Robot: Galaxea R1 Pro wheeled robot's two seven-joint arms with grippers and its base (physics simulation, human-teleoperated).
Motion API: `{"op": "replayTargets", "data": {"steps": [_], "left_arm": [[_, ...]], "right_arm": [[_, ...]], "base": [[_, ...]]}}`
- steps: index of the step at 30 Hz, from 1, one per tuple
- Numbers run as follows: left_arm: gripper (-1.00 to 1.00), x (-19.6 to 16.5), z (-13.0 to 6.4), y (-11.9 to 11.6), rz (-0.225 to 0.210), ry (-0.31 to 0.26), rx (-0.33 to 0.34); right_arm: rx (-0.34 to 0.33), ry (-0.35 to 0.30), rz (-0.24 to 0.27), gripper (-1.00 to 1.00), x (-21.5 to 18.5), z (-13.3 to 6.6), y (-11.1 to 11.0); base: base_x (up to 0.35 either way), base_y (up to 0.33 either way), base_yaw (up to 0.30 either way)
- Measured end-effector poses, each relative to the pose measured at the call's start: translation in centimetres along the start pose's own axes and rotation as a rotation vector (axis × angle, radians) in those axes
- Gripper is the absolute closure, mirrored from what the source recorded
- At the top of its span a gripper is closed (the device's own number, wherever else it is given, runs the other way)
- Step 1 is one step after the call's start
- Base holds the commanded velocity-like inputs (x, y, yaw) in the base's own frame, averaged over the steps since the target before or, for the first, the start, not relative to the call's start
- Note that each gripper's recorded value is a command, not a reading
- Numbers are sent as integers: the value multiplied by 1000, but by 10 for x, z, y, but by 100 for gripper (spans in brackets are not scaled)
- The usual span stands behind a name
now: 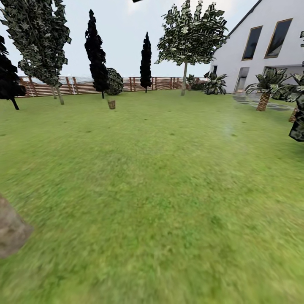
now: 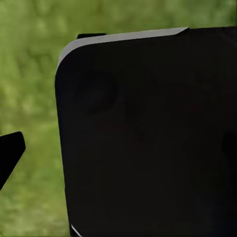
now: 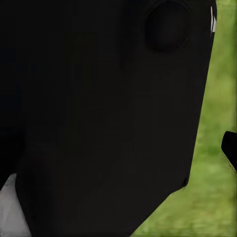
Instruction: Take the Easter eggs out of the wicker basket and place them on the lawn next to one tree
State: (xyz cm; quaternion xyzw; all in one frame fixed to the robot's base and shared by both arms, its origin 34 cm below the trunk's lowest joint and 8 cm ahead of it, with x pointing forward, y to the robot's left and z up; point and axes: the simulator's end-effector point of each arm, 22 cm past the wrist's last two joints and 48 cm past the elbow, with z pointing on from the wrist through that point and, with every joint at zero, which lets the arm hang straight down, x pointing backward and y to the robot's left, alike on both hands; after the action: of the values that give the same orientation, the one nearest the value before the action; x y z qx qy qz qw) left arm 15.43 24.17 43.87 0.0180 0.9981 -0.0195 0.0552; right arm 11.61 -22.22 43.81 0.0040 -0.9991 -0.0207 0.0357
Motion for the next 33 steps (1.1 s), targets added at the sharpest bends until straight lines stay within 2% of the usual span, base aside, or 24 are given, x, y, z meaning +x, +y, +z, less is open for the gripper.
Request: {"op": "replayTargets", "data": {"steps": [33], "left_arm": [[-100,0,0,2,1,0,-4]], "right_arm": [[4,2,1,-100,1,0,-3]], "base": [[339,0,11]]}}
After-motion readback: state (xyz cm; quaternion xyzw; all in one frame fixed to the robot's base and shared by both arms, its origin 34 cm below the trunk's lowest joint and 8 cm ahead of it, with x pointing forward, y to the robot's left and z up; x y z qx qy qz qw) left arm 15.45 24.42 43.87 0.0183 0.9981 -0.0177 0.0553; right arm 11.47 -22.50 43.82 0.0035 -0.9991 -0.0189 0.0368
